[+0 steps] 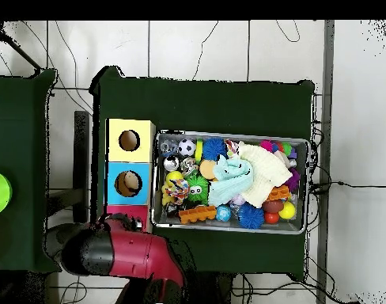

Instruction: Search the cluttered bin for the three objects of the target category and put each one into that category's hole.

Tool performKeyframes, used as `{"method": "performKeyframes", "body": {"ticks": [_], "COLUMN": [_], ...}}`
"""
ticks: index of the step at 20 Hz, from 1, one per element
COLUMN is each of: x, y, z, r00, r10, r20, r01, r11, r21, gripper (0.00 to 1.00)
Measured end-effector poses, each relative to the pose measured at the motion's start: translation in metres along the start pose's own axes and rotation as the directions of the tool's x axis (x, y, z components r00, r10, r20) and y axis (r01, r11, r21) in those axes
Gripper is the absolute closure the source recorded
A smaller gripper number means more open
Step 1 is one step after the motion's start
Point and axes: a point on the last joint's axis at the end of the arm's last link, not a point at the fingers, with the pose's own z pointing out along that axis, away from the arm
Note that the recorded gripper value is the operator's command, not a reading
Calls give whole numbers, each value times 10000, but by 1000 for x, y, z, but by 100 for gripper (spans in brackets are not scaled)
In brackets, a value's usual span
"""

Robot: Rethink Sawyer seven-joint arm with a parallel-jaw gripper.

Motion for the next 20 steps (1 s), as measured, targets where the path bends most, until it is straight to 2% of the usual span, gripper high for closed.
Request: {"method": "performKeyframes", "body": {"ticks": [6, 20], "x": [-14, -23], "y": [-8, -9], "z": [-14, -29], "r00": [9993, 9978], "r10": [257, 329], "r20": [280, 574], "r01": [-251, -310], "r11": [9995, 9989], "r21": [-196, -340], "gripper": [0, 0]}}
